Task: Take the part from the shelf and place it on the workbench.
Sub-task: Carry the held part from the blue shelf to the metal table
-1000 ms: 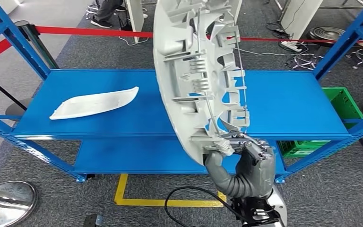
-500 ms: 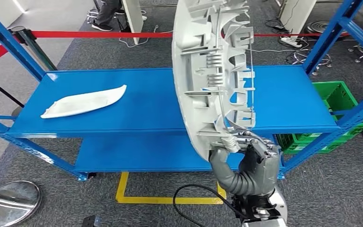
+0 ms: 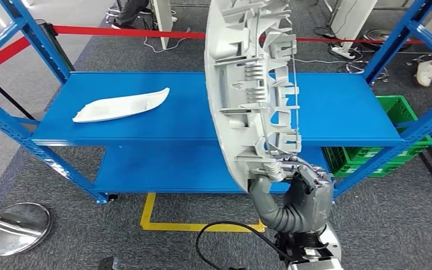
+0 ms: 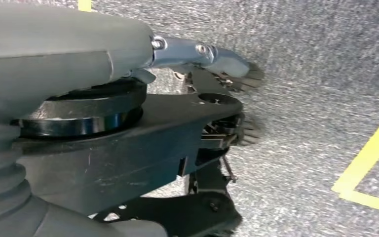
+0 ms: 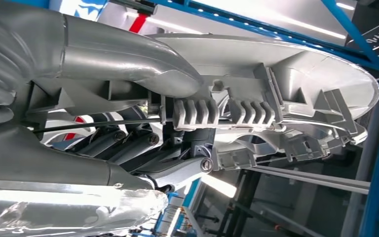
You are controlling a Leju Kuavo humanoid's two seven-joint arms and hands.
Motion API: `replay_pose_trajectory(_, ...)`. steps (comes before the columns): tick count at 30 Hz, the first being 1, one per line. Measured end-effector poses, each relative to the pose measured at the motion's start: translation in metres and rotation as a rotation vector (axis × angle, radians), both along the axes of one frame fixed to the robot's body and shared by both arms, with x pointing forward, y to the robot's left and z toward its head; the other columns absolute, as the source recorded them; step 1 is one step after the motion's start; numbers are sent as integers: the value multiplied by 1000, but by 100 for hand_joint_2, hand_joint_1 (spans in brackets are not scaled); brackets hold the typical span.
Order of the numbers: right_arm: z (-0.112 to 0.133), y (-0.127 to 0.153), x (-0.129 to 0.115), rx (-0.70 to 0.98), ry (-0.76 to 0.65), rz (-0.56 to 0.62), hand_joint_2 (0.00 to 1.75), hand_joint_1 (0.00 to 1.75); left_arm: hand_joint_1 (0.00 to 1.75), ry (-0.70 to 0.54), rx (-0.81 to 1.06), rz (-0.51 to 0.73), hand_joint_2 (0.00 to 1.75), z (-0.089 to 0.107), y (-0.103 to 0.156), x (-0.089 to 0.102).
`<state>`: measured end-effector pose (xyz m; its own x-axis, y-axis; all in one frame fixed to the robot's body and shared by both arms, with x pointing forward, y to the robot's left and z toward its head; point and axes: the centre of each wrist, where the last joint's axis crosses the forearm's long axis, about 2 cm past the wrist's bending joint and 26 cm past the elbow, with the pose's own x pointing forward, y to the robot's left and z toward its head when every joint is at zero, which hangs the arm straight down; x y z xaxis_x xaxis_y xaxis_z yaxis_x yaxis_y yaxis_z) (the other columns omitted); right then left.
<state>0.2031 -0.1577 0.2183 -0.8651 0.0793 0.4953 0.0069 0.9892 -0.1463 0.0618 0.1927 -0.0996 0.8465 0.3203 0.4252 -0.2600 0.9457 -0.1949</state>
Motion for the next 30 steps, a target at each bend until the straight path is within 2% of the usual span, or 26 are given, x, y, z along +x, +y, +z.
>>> replay_pose_trajectory(23,3,1,2,20,-11,-11,175,175,0,-10,5,1,175,1,-1,6)
replay_pose_trajectory(30,3,1,1,20,-10,-9,175,175,0,1,4,15,175,0,0,1)
